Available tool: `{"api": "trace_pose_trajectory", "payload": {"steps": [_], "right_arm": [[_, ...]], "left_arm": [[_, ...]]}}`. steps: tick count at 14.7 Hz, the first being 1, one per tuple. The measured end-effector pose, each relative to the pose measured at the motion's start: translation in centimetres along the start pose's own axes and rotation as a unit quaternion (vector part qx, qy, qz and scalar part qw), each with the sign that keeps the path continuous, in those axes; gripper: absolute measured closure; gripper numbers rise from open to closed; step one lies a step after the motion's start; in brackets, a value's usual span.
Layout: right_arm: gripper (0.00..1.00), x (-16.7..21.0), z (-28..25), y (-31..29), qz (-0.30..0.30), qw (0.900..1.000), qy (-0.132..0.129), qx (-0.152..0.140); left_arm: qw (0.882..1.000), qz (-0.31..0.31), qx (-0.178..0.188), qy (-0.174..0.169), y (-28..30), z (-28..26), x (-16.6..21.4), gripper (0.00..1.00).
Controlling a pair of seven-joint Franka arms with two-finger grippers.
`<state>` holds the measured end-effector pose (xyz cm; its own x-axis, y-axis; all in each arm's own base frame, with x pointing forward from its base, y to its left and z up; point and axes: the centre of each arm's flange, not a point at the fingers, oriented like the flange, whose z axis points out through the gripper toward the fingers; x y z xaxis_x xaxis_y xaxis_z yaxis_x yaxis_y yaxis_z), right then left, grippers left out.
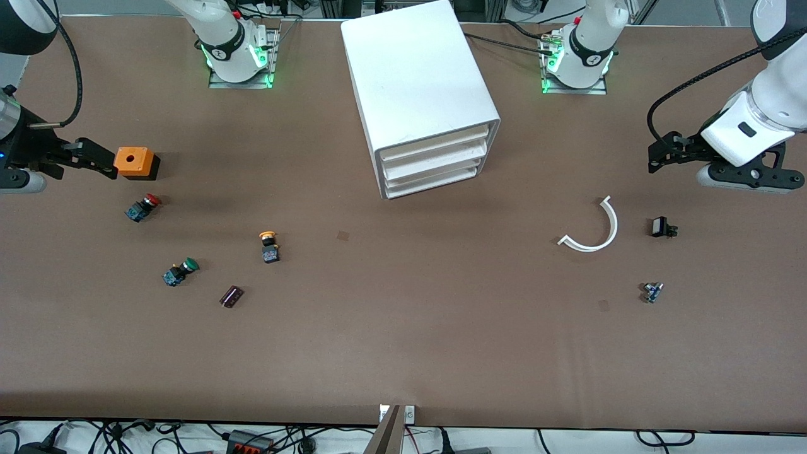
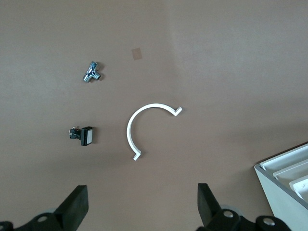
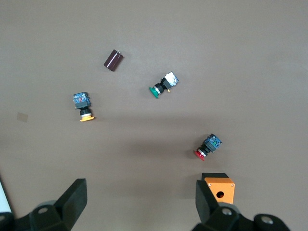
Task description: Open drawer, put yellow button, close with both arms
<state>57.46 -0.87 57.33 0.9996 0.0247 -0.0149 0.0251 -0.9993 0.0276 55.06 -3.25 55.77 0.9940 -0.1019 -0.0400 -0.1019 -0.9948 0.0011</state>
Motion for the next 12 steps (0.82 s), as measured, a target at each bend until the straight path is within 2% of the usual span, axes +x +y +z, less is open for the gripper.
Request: {"api": "trace_pose_trajectory", "payload": {"steps": [12], "right_arm": [[0.00,0.04,0.36,-0.53,-0.011,1.000,-0.004,0.000]], "left_arm": [[1.000,0.000,0.000,-0.005,0.03,0.07,-0.10,0.00]]}}
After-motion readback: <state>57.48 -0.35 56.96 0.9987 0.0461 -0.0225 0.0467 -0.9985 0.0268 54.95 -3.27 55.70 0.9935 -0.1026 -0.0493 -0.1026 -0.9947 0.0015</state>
